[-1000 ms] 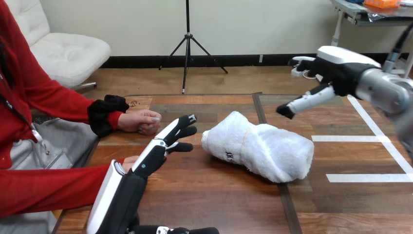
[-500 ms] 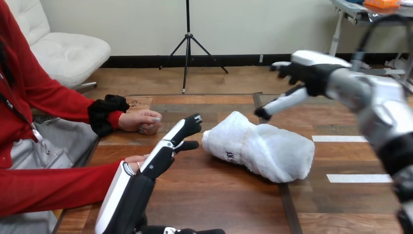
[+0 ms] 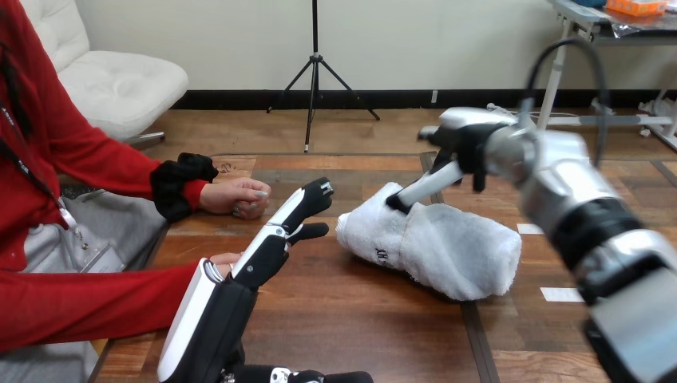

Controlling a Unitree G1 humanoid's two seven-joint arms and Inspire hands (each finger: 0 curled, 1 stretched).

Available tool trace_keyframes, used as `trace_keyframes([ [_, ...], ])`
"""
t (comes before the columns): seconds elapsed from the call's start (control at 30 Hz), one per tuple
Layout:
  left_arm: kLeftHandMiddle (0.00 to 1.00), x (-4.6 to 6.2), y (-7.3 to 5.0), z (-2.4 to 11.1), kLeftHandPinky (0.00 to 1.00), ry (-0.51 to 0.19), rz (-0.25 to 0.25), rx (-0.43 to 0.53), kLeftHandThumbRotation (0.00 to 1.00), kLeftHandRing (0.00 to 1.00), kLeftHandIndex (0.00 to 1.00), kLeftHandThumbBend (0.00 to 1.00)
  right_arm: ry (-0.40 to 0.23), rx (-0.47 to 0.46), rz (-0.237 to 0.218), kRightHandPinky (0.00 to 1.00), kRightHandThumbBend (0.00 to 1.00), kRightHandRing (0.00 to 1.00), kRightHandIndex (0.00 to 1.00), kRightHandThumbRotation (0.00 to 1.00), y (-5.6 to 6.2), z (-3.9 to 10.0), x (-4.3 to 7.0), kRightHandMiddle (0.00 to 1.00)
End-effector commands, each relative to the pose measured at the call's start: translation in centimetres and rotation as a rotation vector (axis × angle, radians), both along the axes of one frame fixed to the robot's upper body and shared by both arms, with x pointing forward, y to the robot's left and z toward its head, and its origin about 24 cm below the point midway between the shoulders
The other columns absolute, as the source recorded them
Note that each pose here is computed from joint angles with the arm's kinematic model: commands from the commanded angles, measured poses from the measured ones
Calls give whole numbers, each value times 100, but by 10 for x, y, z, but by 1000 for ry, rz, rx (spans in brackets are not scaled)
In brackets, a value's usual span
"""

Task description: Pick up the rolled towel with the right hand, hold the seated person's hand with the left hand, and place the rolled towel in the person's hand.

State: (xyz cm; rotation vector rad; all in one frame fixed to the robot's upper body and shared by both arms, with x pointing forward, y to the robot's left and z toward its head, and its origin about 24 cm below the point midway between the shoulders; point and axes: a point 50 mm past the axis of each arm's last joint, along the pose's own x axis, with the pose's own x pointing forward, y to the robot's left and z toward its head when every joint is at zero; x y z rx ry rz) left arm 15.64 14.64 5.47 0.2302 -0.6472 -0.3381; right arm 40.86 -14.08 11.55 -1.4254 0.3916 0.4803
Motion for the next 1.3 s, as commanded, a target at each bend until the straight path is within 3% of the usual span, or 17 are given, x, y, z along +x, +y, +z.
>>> trace_keyframes([
  [0.0,94,9,-4,6,81,-50,-9,-36,50,91,91,100,-67,-51,17,44,100,68,99,69,16,23,10,79],
  [0.17,94,8,-6,6,81,-57,-6,-40,51,91,91,100,-46,-84,26,37,100,59,98,71,23,14,8,70],
  [0.5,95,6,-7,6,82,-53,-6,-33,52,92,92,100,-12,-124,50,62,100,78,95,74,32,-5,2,83],
  [0.87,95,1,-7,6,81,-45,-3,-34,51,92,92,100,8,-167,57,66,100,81,93,75,37,-22,-4,86],
  [1.27,94,-3,-4,6,80,-44,9,-37,52,90,92,100,21,-167,48,74,100,87,93,75,32,-38,-10,89],
])
